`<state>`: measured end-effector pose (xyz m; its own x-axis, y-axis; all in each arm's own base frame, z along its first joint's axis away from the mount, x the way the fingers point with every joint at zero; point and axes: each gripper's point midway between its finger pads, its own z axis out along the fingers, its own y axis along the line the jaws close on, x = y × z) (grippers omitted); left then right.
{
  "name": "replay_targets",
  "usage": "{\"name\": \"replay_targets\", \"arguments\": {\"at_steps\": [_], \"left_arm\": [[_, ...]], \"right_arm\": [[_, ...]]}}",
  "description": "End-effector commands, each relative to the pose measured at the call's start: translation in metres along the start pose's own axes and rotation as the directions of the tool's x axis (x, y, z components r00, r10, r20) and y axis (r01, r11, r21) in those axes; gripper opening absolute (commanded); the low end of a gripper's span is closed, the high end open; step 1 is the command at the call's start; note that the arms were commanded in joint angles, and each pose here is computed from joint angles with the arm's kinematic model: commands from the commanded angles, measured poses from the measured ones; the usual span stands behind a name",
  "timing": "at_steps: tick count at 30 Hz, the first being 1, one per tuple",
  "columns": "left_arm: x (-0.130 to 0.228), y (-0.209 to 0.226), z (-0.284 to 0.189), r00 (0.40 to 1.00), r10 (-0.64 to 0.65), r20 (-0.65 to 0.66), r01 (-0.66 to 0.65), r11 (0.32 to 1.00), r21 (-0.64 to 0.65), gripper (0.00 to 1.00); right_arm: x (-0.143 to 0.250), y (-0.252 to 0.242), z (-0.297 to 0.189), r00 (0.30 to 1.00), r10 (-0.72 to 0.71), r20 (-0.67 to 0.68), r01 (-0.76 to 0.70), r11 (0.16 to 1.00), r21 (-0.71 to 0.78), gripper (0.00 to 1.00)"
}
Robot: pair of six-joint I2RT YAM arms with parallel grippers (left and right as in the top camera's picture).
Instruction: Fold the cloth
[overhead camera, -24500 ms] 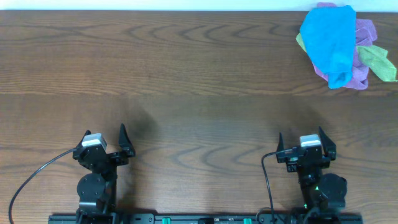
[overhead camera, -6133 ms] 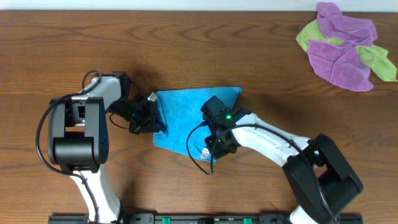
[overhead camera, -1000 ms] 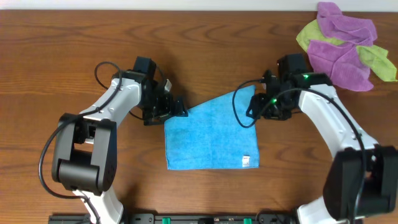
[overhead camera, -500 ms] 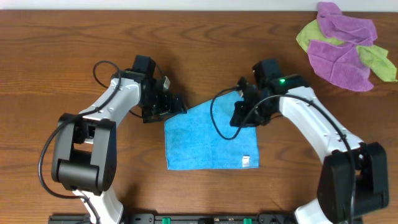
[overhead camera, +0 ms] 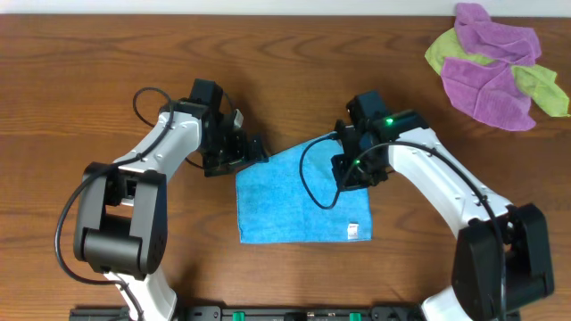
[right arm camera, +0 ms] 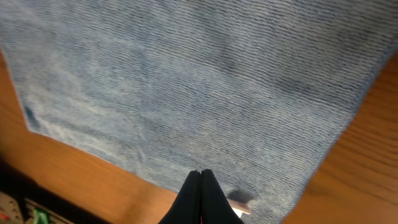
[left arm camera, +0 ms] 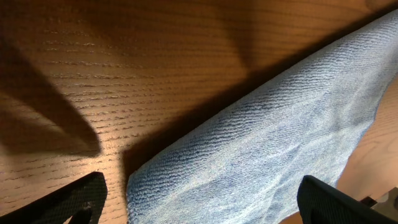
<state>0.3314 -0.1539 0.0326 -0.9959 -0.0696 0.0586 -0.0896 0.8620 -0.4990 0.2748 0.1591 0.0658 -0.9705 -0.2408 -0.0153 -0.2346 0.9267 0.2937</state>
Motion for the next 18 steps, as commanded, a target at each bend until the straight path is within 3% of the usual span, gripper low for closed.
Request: {"name": "replay_targets", "arguments": {"at_steps": [1, 9, 18], "left_arm": [[0.005, 0.004, 0.004, 1.000, -0.023, -0.021, 0.024, 1.000, 0.005, 0.99], [0.034, 0.003, 0.022, 0.994, -0.050, -0.100, 0.062, 0.991, 0.121, 0.95], [0.033, 0.008, 0.013, 0.995, -0.048, -0.083, 0.071, 0.949, 0.307, 0.95]], "right_arm": [[0.003, -0.005, 0.004, 1.000, 0.014, -0.007, -0.014, 0.999, 0.030, 0.02], [0.004, -0.006, 0.004, 1.000, 0.014, -0.011, -0.014, 0.999, 0.035, 0.01], [0.007, -0.006, 0.003, 1.000, 0.016, -0.026, -0.015, 0.999, 0.037, 0.02]]}}
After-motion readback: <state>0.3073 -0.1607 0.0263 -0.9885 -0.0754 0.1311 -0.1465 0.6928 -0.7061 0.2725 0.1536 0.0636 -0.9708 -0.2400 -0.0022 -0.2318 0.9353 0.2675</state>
